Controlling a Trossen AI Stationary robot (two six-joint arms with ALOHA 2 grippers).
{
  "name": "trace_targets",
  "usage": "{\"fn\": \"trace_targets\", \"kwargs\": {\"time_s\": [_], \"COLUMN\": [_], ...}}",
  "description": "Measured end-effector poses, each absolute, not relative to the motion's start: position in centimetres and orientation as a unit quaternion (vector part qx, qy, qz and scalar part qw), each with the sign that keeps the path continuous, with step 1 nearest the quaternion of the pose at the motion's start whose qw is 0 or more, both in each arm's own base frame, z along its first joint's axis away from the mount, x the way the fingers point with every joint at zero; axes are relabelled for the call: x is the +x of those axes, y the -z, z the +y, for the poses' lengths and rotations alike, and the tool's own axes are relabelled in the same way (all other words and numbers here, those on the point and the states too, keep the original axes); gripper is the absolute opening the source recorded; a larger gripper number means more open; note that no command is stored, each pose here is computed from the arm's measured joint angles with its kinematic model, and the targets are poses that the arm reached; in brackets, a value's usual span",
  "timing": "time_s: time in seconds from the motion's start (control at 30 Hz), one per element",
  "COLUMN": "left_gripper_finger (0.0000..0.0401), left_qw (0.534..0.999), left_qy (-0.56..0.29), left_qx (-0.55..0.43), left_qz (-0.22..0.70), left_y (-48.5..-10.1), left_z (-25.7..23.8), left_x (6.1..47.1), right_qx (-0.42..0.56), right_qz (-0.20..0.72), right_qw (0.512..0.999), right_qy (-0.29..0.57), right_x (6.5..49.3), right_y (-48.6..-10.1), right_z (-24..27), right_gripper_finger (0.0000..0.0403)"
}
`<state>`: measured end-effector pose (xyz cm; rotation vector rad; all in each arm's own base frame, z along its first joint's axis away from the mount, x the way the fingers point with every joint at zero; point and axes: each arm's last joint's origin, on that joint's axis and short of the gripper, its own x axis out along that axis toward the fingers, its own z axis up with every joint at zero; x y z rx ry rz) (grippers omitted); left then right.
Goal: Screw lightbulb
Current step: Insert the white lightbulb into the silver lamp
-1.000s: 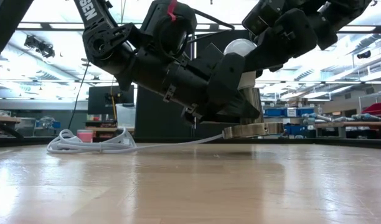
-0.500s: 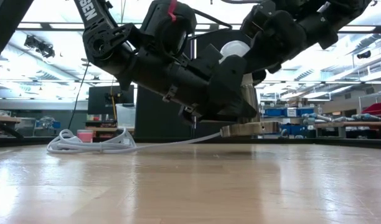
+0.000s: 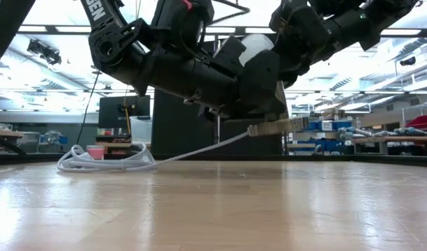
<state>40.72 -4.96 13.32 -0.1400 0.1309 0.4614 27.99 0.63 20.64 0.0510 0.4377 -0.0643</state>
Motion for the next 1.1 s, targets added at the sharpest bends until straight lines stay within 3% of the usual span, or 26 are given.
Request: {"fn": "trace_targets", "kwargs": {"time_s": [0.77,1.0,1.1], "left_gripper_finger": [0.0188,0.0188,0.0188], "left_qw": [0.962,0.961,0.962], "left_qy": [-0.246,-0.248,-0.243], "left_qx": [-0.117,-0.110,-0.113], "left_qz": [0.025,0.041,0.052], "left_y": [-13.9,-13.6,-13.3], "left_z": [-5.0,-5.0,-5.0], "left_x": [40.7,40.7,40.7], "right_qx": [-0.017,-0.035,-0.021], "right_qz": [0.196,0.205,0.218], "right_qw": [0.966,0.962,0.965], "right_qy": [0.169,0.178,0.141], "right_x": [27.0,26.9,26.9], "right_y": [-21.1,-20.9,-20.3], "right_z": [4.3,4.5,3.7], "right_gripper_finger": [0.0229,0.0231,0.0243]}}
